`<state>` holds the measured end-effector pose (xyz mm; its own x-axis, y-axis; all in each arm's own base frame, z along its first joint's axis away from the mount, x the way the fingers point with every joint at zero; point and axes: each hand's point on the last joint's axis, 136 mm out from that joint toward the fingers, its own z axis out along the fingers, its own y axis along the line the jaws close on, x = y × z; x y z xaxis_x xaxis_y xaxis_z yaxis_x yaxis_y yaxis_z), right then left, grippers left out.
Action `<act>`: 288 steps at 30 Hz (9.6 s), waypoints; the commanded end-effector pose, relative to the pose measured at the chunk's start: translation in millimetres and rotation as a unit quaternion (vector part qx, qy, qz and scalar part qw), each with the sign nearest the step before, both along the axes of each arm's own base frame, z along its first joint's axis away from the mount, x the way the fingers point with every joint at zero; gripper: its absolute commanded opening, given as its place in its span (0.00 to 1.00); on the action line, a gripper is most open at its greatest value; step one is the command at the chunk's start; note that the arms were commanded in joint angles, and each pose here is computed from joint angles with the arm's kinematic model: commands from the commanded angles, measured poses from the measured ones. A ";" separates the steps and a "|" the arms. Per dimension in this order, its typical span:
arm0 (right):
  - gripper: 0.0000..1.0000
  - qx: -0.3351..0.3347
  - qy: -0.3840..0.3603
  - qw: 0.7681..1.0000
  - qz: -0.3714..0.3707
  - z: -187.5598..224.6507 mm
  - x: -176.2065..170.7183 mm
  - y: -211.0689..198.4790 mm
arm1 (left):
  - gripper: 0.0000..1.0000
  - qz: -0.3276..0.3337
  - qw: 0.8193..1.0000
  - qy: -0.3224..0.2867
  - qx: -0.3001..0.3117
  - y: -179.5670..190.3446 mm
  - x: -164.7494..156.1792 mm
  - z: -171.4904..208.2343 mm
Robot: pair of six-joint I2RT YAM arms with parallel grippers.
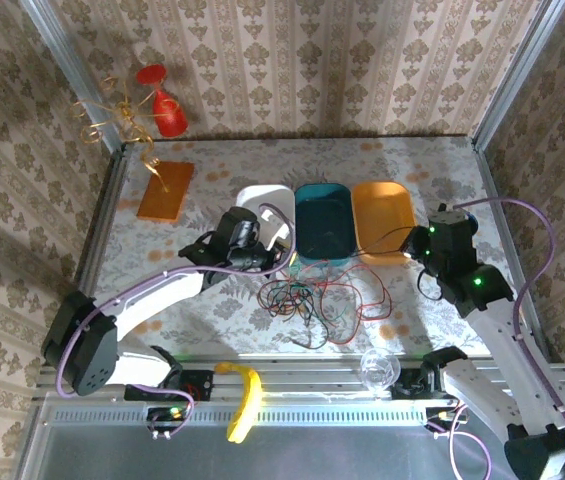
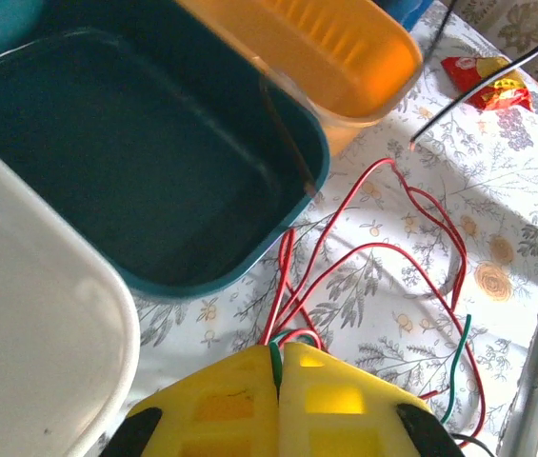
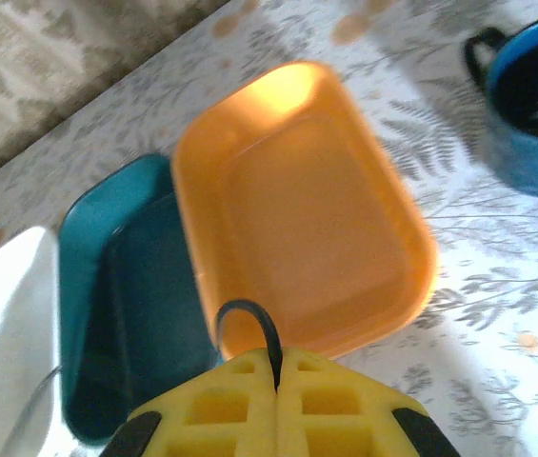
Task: Untangle the cables
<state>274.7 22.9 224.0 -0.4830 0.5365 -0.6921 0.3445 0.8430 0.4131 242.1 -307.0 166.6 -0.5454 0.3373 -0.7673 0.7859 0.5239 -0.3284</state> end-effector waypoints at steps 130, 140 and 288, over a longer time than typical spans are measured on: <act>0.48 0.180 0.043 0.813 0.552 -30.8 -10.5 241.6 | 0.00 -0.006 0.988 0.050 -0.143 -13.0 19.3 40.5; 0.50 0.178 0.070 0.801 0.567 -48.2 -11.1 241.8 | 0.00 -0.009 0.984 0.063 -0.166 -6.8 18.3 50.8; 0.00 -0.050 0.063 0.947 0.312 -48.9 53.4 115.9 | 0.00 -0.060 0.970 0.155 -0.180 -2.0 7.5 46.3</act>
<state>331.2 162.1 174.5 -0.7873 0.1476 -0.5987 -0.2077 0.8507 0.4829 249.4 -316.7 197.7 -0.7435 0.1892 -0.6414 0.6674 0.2709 -0.6937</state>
